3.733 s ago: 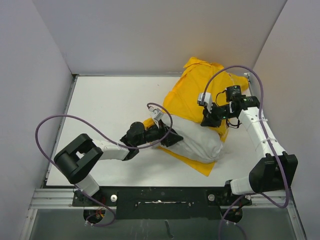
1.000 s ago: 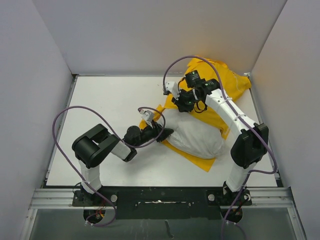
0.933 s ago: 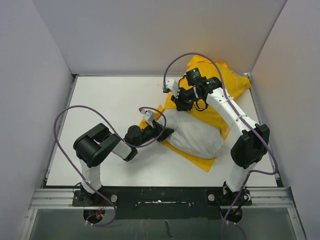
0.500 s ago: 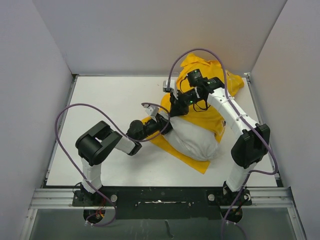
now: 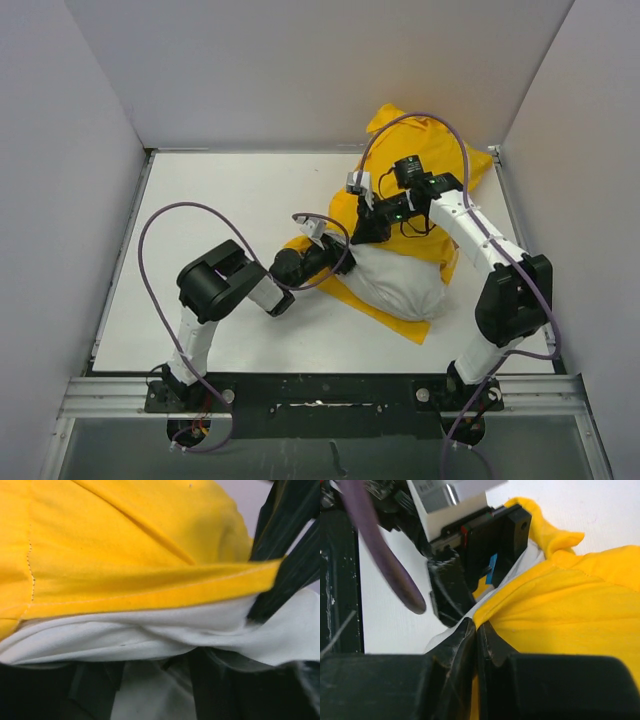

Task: Put the pillow into the pillowcase
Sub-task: Stuff the pillow into the pillowcase.

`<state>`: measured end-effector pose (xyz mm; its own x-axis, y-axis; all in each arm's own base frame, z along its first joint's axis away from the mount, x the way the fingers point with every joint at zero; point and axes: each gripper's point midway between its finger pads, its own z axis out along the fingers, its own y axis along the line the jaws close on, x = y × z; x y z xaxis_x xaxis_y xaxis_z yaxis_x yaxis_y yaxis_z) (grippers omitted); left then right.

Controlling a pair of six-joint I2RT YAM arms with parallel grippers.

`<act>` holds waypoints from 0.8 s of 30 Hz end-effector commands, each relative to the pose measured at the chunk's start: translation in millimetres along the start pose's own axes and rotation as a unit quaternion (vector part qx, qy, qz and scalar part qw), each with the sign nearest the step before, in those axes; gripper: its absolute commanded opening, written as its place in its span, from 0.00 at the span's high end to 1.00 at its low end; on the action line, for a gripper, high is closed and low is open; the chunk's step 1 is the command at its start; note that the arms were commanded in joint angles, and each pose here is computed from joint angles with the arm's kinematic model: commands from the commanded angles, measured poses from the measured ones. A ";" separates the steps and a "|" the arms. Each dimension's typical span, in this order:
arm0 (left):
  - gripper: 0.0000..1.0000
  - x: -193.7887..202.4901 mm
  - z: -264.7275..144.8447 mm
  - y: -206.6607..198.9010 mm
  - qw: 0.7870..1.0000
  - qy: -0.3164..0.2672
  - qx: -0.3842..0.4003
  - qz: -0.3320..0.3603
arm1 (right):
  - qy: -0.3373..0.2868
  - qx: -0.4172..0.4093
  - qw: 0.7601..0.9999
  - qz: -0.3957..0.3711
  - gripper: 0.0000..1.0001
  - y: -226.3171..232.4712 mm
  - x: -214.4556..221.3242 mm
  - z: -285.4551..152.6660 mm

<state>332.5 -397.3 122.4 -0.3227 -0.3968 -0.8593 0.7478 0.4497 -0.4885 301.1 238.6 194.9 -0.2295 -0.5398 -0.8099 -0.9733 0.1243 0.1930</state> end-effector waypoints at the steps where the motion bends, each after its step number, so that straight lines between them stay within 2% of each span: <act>1: 0.43 -39.2 -3.7 32.7 0.994 -0.075 -0.078 0.008 | 0.011 -0.060 0.998 0.026 0.91 45.2 5.7 6.1; 3: 0.34 -45.1 -18.6 36.2 0.994 -0.072 -0.085 -0.001 | 0.010 -0.065 0.998 0.008 0.84 52.7 2.9 3.1; 6: 0.26 -45.0 -49.1 29.4 0.995 -0.051 -0.078 -0.026 | 0.008 -0.057 0.998 -0.019 0.72 57.7 -10.2 -9.6; 11: 0.22 -32.8 -92.7 9.4 0.996 0.004 -0.058 -0.073 | -0.022 -0.026 0.997 -0.074 0.49 66.0 -41.9 -48.9; 15: 0.18 -17.8 -117.8 3.2 0.989 0.080 -0.067 -0.110 | -0.051 0.015 0.994 -0.092 0.37 64.7 -41.3 -82.2; 19: 0.17 -19.5 -136.9 -8.1 0.983 0.122 -0.074 -0.113 | -0.080 0.125 0.987 -0.057 0.35 37.1 -19.1 -119.8; 22: 0.15 -28.5 -150.0 -18.3 0.982 0.129 -0.077 -0.115 | -0.064 0.208 0.976 -0.025 0.36 12.4 11.8 -136.5; 24: 0.09 -39.7 -156.7 -29.9 0.980 0.115 -0.072 -0.144 | -0.045 0.241 0.970 -0.008 0.41 1.4 31.2 -137.5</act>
<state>254.3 -278.4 136.6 -0.5785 -0.3400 -0.7415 0.5596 0.4959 -0.6640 269.6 127.1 265.3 -0.1596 -0.4539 -0.8766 -0.9224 0.3849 -0.0313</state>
